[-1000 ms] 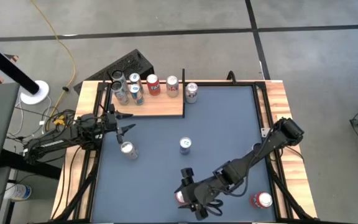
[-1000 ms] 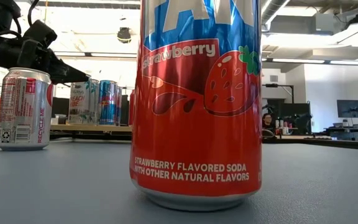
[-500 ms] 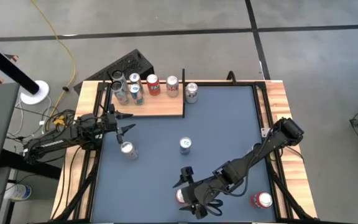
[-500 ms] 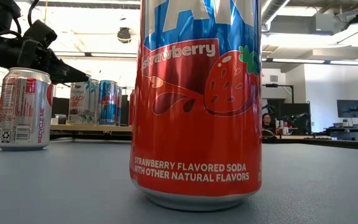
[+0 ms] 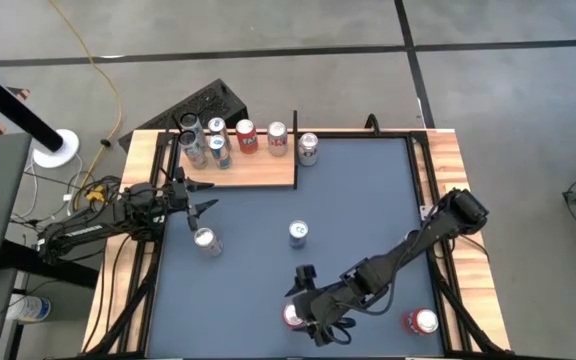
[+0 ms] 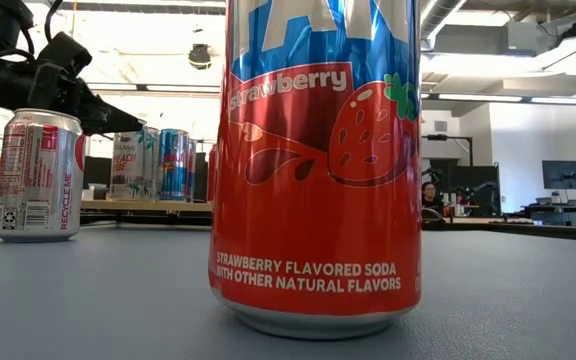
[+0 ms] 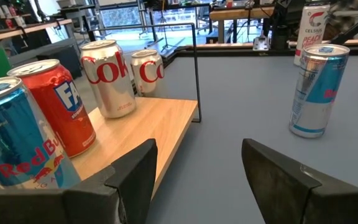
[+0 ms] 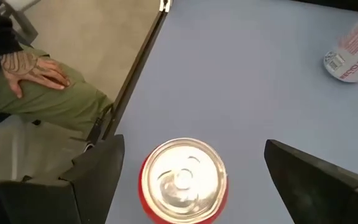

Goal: Place canned beverage on shelf
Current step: Put the left red soda can on the shelf aligned with the other red soda can

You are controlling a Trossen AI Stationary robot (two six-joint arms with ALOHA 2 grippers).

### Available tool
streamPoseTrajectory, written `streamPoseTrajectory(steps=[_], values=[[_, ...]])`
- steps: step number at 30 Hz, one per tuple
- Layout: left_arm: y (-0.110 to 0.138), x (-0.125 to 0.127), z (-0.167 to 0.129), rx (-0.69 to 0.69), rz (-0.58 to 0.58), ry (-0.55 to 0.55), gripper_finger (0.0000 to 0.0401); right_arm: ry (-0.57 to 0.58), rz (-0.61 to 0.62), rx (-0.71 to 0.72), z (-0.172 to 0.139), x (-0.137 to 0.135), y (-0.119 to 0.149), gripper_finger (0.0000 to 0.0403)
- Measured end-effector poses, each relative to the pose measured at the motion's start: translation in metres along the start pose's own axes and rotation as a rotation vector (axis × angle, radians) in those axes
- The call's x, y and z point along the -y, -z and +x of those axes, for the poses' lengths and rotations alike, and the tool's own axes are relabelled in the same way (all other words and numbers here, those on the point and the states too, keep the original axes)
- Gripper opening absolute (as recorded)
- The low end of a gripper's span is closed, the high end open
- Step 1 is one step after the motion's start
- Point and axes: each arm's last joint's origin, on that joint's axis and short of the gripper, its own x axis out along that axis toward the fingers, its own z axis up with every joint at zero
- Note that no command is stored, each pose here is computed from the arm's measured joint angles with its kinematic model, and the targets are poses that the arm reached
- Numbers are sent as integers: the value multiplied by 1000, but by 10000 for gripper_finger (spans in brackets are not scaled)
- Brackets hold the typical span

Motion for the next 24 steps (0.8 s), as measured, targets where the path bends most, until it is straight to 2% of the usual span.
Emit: streamPoseTrajectory(steps=[21,24], values=[[0,0,0,0,0,0,225,-1,53,77,18,-3,38,388],[0,0,0,0,0,0,225,2,48,64,28,-4,44,388]])
